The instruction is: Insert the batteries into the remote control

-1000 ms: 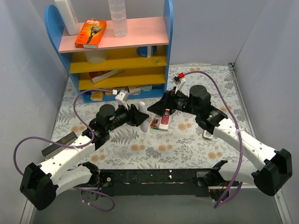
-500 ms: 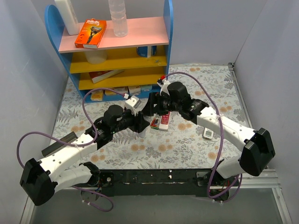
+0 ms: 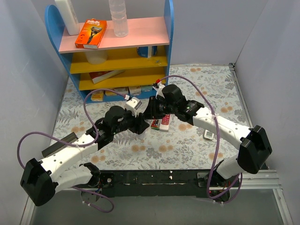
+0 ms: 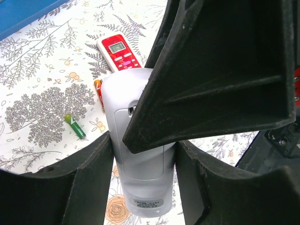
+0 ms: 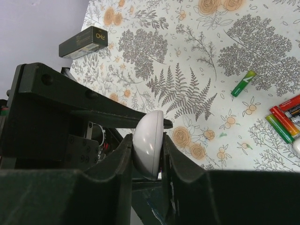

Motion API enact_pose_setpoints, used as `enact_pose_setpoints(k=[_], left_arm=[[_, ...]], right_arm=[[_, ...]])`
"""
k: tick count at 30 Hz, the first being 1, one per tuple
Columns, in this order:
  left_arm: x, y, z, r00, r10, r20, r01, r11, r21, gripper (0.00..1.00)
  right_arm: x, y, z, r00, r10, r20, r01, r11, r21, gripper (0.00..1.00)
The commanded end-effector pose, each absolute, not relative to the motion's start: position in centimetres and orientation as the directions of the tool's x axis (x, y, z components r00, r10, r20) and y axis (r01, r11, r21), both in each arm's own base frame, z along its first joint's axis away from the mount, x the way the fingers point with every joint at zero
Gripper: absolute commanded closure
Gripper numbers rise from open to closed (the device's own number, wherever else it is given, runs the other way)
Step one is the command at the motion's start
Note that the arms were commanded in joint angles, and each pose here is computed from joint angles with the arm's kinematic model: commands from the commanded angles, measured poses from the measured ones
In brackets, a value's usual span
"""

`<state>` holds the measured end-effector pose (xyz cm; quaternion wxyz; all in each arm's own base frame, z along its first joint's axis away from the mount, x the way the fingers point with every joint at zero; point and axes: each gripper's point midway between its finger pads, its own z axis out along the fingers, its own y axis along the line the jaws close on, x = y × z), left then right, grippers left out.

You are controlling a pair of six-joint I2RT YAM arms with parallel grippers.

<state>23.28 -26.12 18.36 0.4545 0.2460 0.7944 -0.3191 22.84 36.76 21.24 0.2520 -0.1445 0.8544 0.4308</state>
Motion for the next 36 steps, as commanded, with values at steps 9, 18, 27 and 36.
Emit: enact_pose_setpoints(k=[9, 18, 27, 36], left_arm=[[19.9, -25.2, 21.1, -0.471, -0.043, -0.881, 0.732, 0.538, -0.418, 0.09], [17.9, -24.9, 23.5, -0.544, -0.128, -0.829, 0.783, 0.279, -0.557, 0.1], [16.9, -26.3, 24.8, -0.6, -0.139, -0.788, 0.78, 0.117, -0.615, 0.19], [16.9, -26.8, 24.7, -0.624, -0.118, -0.772, 0.77, 0.072, -0.634, 0.36]], right_arm=[[23.7, 34.2, 28.0, -0.684, 0.049, -0.728, -0.659, 0.385, 0.646, 0.99], [20.9, 32.4, 30.5, -0.566, 0.035, -0.824, -0.811, 0.153, 0.564, 0.99], [18.5, 32.5, 31.9, -0.51, 0.026, -0.86, -0.86, -0.02, 0.509, 0.99], [17.7, 32.9, 32.4, -0.503, 0.019, -0.864, -0.861, -0.093, 0.499, 0.99]])
